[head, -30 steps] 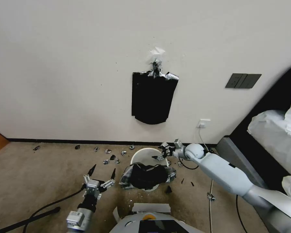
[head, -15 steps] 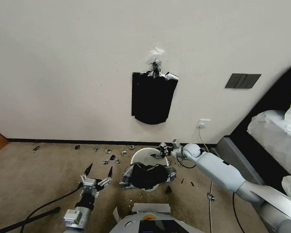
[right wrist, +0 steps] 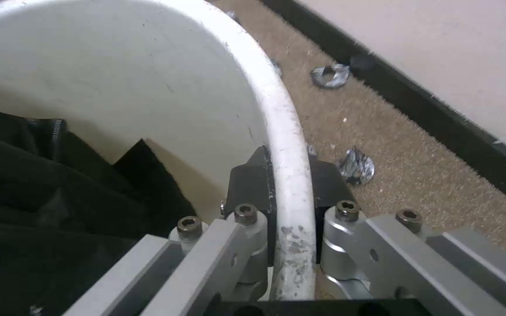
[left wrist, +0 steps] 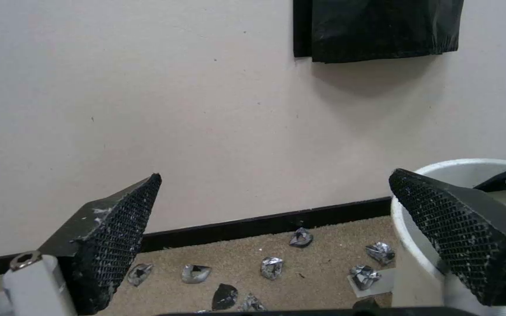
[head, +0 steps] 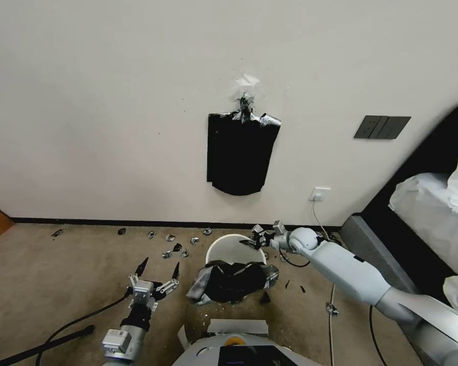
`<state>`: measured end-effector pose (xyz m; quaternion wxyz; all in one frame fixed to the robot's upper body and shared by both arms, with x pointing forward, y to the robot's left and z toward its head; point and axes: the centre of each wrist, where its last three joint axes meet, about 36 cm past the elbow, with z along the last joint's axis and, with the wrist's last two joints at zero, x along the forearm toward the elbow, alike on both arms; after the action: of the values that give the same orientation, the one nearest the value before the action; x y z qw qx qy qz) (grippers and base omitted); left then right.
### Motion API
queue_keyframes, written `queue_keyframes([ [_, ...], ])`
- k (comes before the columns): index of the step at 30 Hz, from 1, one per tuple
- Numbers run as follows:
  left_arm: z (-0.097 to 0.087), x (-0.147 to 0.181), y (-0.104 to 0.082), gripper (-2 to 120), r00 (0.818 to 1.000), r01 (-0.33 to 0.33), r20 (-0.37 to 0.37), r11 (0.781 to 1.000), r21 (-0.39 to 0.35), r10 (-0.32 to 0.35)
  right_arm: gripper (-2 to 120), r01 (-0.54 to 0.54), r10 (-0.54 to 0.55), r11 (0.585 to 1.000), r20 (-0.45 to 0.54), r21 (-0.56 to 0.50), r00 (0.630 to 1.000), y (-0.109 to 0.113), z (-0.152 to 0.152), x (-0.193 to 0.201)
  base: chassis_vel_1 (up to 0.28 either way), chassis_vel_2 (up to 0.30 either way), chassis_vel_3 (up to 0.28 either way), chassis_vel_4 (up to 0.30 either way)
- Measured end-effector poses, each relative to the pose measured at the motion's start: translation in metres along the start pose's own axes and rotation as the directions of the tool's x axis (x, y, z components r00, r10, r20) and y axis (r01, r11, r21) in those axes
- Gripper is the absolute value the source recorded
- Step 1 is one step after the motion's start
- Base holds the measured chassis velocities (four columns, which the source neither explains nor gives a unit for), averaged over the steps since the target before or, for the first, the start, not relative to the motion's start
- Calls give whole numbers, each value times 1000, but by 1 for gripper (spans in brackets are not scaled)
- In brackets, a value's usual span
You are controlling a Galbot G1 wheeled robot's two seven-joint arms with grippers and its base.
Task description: Place a trash bag onto the trash bin.
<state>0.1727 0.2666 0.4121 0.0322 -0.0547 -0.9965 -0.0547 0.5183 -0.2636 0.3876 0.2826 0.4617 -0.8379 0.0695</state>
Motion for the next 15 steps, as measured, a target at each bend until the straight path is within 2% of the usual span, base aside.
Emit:
queue_keyframes([
  [4, 0, -1, -1, 100, 1000, -4, 2, 1000, 5, 4, 4, -40, 41, 998, 19, -41, 999, 8, -4, 10, 0, 0, 0, 0],
  [8, -1, -6, -3, 100, 1000, -12, 4, 1000, 15, 12, 4, -111, 120, 982, 53, -151, 991, 33, -2, 33, 0, 0, 0, 0],
  [12, -1, -8, -2, 100, 1000, -17, 5, 1000, 16, 17, 4, -141, 154, 971, 54, -193, 987, 47, 2, 39, 0, 0, 0, 0],
  [15, -3, -11, -4, 100, 1000, -25, 8, 999, 21, 25, 4, -235, 262, 927, 55, -293, 964, 81, 0, 52, 0, 0, 0, 0],
])
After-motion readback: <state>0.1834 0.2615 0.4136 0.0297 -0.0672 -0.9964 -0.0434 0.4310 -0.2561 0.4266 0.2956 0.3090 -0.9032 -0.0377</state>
